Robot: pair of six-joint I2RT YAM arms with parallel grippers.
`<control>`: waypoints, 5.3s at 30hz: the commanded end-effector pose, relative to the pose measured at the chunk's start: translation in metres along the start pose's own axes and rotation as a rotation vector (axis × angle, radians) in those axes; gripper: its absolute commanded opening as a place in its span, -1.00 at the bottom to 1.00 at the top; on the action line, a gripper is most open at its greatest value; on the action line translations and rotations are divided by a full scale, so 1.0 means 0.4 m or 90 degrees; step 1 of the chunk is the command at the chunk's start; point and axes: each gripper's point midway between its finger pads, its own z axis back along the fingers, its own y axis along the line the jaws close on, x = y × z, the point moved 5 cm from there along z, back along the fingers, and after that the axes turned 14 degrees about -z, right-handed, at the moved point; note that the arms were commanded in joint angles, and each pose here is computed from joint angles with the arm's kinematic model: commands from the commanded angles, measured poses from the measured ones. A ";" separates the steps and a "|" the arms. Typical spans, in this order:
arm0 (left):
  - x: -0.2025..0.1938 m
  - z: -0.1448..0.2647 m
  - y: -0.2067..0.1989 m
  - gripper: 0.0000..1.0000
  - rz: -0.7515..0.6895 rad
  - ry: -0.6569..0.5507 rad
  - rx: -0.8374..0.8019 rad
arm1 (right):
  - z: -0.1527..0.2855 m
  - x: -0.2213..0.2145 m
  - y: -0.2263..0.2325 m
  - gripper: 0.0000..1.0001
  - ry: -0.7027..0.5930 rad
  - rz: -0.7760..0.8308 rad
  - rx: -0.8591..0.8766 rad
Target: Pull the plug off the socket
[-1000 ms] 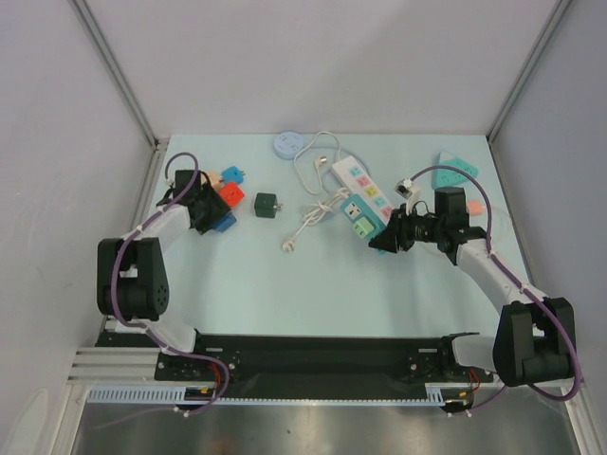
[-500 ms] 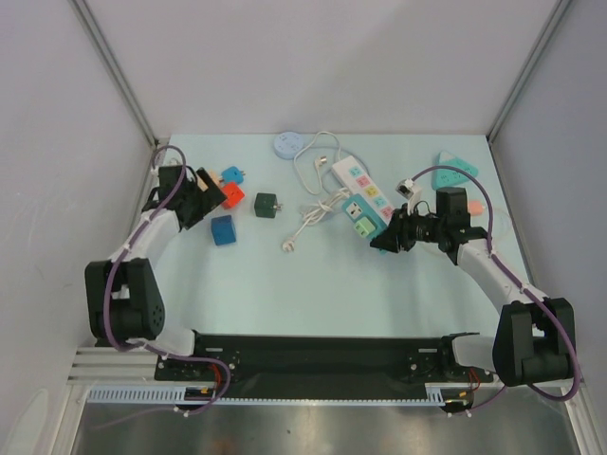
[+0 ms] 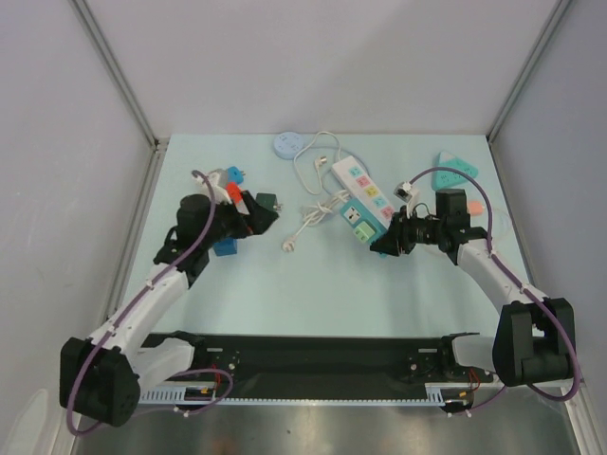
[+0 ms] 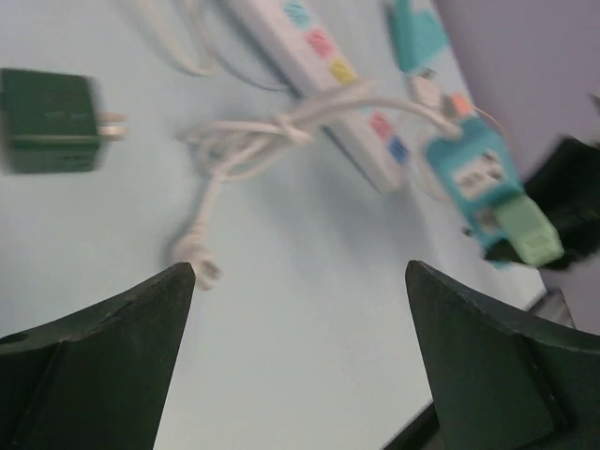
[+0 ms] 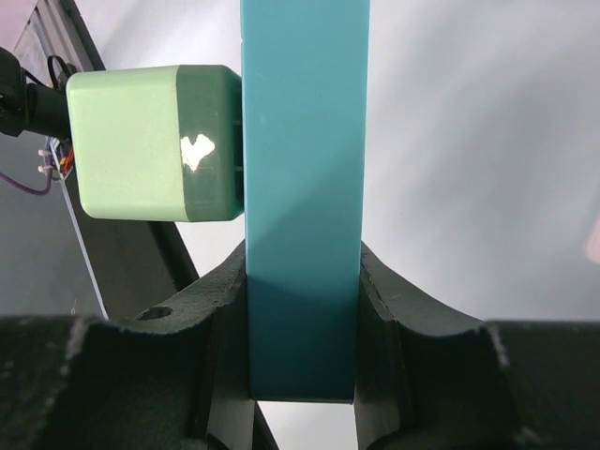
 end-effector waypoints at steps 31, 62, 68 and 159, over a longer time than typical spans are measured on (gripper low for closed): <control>-0.106 -0.271 -0.603 0.25 0.374 0.033 -0.193 | 0.022 0.067 0.013 -1.00 -0.066 0.088 -0.029; -0.082 -0.073 -0.087 -1.00 0.080 0.023 0.018 | 0.111 0.095 0.061 -1.00 -0.132 0.159 -0.002; -0.059 -0.071 0.100 -1.00 0.092 0.045 0.161 | 0.108 0.093 0.060 -1.00 -0.126 0.156 0.005; 0.044 0.203 0.086 0.99 -0.196 -0.063 0.147 | 0.302 0.128 -0.078 0.99 -0.161 0.178 -0.441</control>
